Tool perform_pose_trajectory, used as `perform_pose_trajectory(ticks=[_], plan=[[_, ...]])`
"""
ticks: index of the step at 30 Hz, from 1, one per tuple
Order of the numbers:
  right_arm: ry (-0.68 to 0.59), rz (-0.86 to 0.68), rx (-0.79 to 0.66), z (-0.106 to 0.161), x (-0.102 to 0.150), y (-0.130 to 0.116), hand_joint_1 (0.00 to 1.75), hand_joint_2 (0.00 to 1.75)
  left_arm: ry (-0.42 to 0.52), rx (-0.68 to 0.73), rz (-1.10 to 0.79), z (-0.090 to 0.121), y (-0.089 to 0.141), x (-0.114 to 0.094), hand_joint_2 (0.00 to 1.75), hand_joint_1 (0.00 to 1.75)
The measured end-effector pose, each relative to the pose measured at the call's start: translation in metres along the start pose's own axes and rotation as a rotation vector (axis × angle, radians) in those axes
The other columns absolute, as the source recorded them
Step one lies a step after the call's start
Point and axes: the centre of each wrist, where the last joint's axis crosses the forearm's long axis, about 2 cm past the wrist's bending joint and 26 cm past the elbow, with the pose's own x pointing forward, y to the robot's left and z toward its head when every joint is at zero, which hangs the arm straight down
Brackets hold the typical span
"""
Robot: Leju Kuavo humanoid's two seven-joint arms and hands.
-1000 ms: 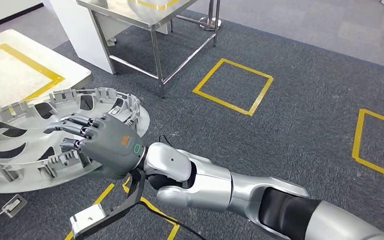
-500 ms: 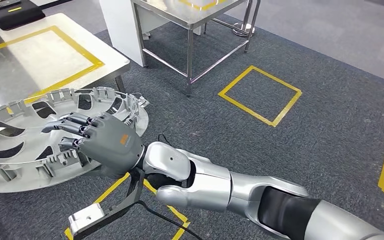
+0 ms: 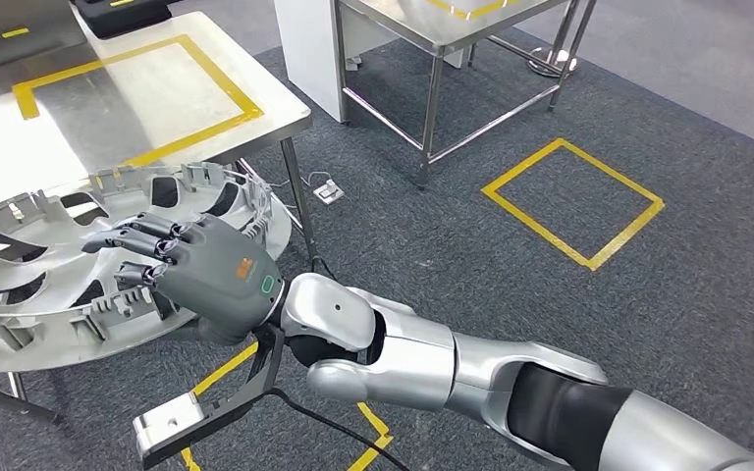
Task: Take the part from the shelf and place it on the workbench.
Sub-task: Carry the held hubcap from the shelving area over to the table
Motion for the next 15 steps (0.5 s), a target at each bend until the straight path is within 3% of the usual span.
perform_pose_trajectory(ticks=[15], plan=[[0.013, -0.005, -0.015, 0.0014, 0.0013, 0.0026, 1.75, 1.75, 0.006, 0.005, 0.006, 0.0000, 0.0003, -0.0018, 1.75, 0.00]])
